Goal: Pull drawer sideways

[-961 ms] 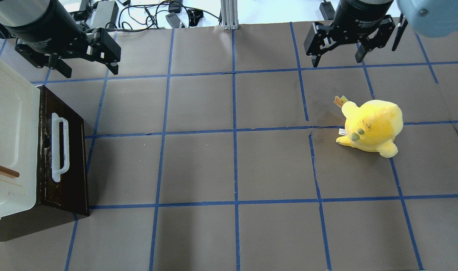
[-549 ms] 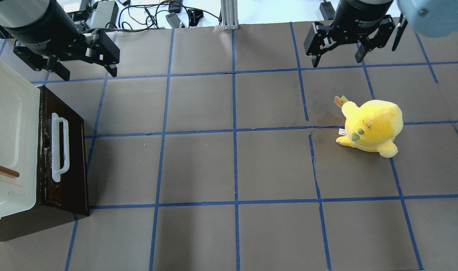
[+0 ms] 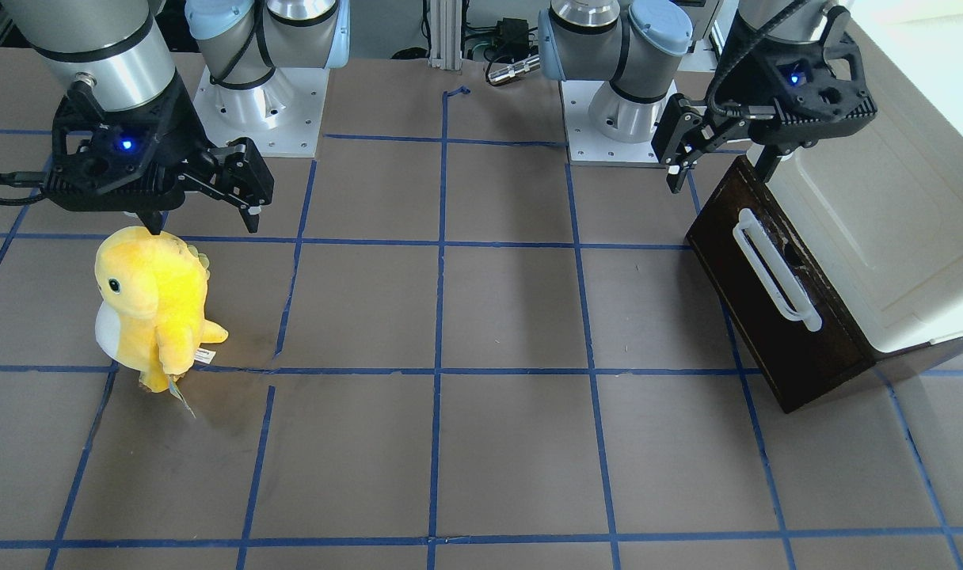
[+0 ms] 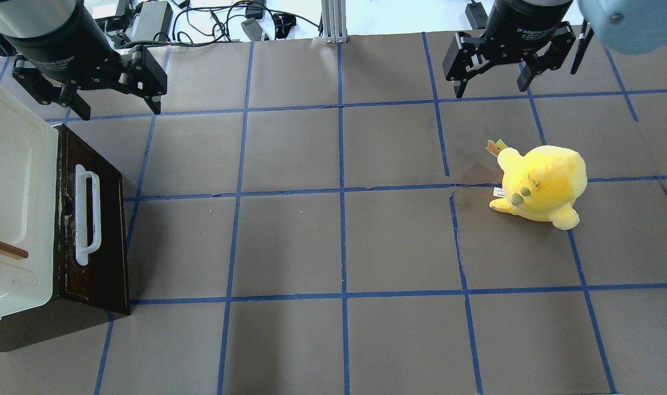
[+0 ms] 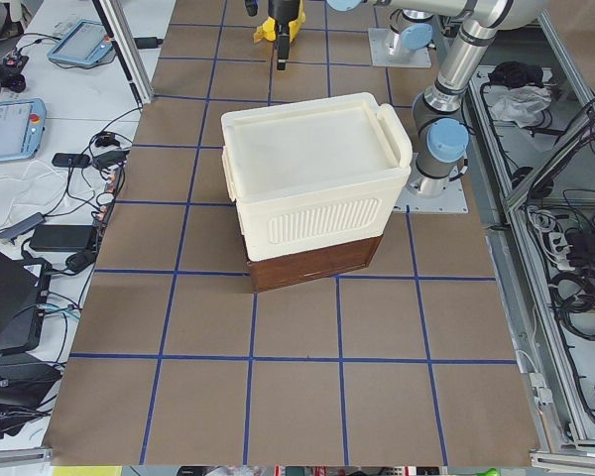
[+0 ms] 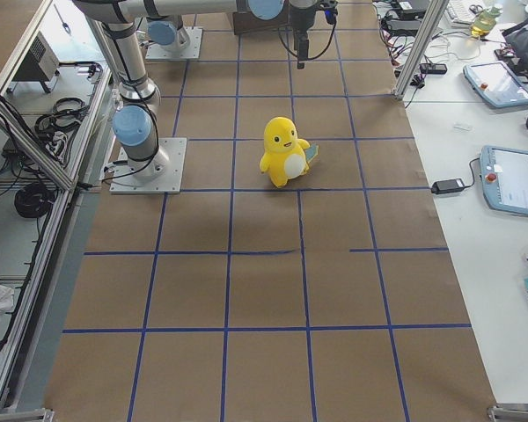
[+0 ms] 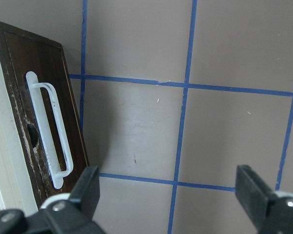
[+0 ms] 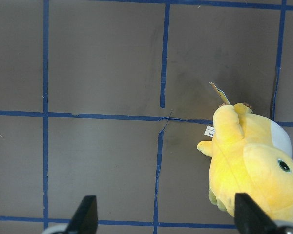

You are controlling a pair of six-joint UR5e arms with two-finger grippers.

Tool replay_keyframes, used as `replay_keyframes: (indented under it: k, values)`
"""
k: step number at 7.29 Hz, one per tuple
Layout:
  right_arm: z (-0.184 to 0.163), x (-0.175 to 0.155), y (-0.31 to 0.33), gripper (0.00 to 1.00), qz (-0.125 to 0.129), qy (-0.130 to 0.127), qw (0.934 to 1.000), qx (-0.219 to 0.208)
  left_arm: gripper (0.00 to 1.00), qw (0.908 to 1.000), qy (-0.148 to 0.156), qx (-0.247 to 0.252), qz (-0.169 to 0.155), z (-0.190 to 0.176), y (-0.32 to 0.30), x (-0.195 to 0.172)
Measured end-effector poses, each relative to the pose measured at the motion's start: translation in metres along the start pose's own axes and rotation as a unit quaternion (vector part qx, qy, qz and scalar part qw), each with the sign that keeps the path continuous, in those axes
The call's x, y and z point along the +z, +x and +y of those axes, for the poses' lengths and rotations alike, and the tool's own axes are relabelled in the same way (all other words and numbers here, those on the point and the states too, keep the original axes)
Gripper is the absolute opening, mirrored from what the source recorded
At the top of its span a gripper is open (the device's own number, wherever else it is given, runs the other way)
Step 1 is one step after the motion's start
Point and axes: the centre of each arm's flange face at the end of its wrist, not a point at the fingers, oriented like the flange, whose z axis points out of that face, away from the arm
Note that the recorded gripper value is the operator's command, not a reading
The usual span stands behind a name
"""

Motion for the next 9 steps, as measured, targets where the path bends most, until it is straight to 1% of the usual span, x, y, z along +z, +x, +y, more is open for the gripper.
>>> replay_keyframes:
  k: [2,3,4,5,6,7,9]
  values:
    - [0.0,0.0,0.0,1.0,0.0,0.0,1.0,0.0,1.0,0.9999,-0.004,-0.011,0.006,-0.013,0.006,0.009]
    - [0.0,0.0,0.0,1.0,0.0,0.0,1.0,0.0,1.0,0.9996,-0.011,-0.024,0.005,-0.021,0.016,0.025]
    - [0.0,0.0,0.0,1.0,0.0,0.0,1.0,0.0,1.0,0.9984,-0.027,-0.05,0.0,-0.025,0.037,0.054]
    - [0.0,0.0,0.0,1.0,0.0,0.0,1.0,0.0,1.0,0.9957,-0.045,-0.08,-0.011,-0.024,0.058,0.094]
    - [0.0,0.0,0.0,1.0,0.0,0.0,1.0,0.0,1.0,0.992,-0.052,-0.112,-0.026,-0.022,0.072,0.139]
    - [0.0,0.0,0.0,1.0,0.0,0.0,1.0,0.0,1.0,0.988,-0.047,-0.139,-0.049,-0.021,0.082,0.172]
    - [0.0,0.0,0.0,1.0,0.0,0.0,1.0,0.0,1.0,0.9797,-0.035,-0.152,-0.126,-0.021,0.087,0.208]
